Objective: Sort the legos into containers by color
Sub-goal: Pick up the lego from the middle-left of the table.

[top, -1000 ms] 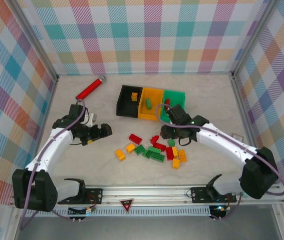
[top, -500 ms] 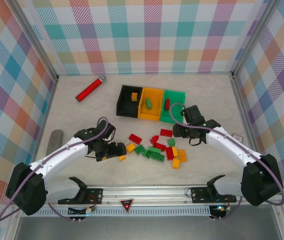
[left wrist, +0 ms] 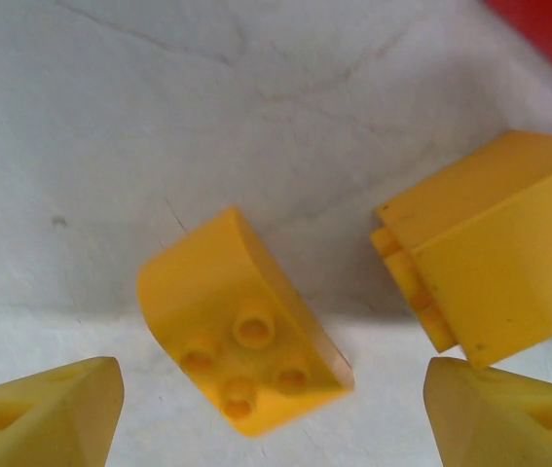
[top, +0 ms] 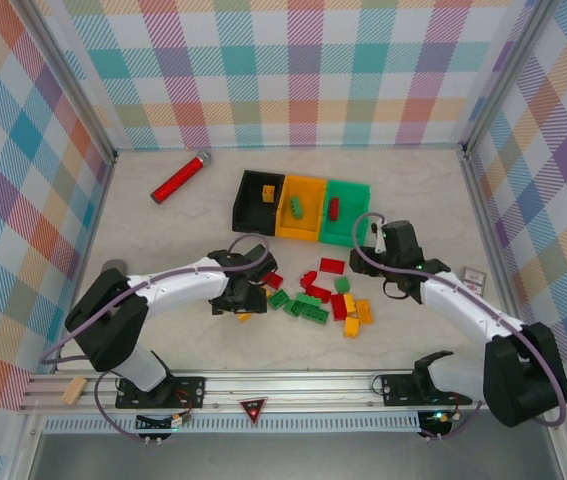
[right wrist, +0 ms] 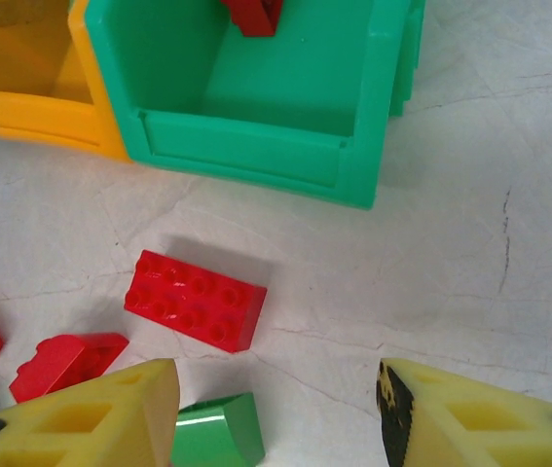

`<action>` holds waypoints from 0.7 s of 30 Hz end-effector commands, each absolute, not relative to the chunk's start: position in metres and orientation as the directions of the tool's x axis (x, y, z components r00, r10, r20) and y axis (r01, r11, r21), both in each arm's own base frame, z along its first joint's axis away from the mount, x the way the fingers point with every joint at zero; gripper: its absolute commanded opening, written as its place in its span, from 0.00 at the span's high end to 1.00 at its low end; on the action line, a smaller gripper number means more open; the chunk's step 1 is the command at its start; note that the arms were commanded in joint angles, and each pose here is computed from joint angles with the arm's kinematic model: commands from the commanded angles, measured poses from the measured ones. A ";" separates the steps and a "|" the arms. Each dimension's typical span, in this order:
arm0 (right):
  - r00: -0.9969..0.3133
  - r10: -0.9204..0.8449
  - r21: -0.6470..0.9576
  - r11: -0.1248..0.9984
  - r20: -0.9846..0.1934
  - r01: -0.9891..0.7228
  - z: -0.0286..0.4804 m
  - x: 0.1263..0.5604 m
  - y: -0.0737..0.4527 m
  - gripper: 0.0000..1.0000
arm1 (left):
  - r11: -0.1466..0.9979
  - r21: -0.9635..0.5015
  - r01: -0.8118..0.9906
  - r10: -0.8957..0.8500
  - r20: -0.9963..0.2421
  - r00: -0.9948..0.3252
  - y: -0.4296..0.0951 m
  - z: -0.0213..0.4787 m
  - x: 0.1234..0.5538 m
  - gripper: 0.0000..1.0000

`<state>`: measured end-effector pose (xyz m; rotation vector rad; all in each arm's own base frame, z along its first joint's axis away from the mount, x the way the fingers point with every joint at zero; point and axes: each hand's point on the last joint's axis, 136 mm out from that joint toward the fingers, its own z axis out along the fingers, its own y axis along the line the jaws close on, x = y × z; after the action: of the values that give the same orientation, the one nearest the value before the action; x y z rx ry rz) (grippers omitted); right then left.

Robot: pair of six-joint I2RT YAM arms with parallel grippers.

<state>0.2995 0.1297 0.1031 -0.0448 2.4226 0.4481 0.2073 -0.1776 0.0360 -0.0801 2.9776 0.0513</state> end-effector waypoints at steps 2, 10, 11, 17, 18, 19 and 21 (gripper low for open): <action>-0.700 0.117 0.339 0.922 -0.704 -0.188 0.130 0.303 0.133 0.43 | 0.989 0.119 -0.085 -0.063 -0.176 -0.982 -0.162 0.026 0.206 0.21; -0.700 0.137 0.353 0.920 -0.700 -0.173 0.120 0.300 0.132 0.43 | 0.988 0.045 -0.147 -0.138 -0.170 -0.976 -0.169 0.002 0.202 0.33; -0.705 0.138 0.358 0.918 -0.695 -0.173 0.118 0.301 0.133 0.43 | 0.988 0.032 -0.153 -0.145 -0.171 -0.974 -0.171 0.002 0.202 0.35; -0.729 0.133 0.364 0.916 -0.672 -0.168 0.107 0.304 0.137 0.43 | 0.987 0.004 -0.158 -0.154 -0.203 -0.967 -0.170 0.013 0.203 0.54; -0.728 0.135 0.364 0.916 -0.673 -0.167 0.108 0.305 0.137 0.43 | 0.987 0.005 -0.160 -0.155 -0.214 -0.964 -0.168 0.016 0.204 0.56; -0.729 0.135 0.364 0.917 -0.671 -0.165 0.107 0.305 0.137 0.43 | 0.987 0.006 -0.160 -0.154 -0.222 -0.963 -0.167 0.019 0.205 0.56; -0.728 0.134 0.362 0.918 -0.672 -0.165 0.106 0.305 0.136 0.43 | 0.987 0.007 -0.160 -0.154 -0.239 -0.959 -0.165 0.025 0.206 0.65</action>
<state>0.3012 0.1317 0.1016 -0.0201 2.3589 0.4904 0.2078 -0.1734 0.0185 -0.2307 2.9187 0.0052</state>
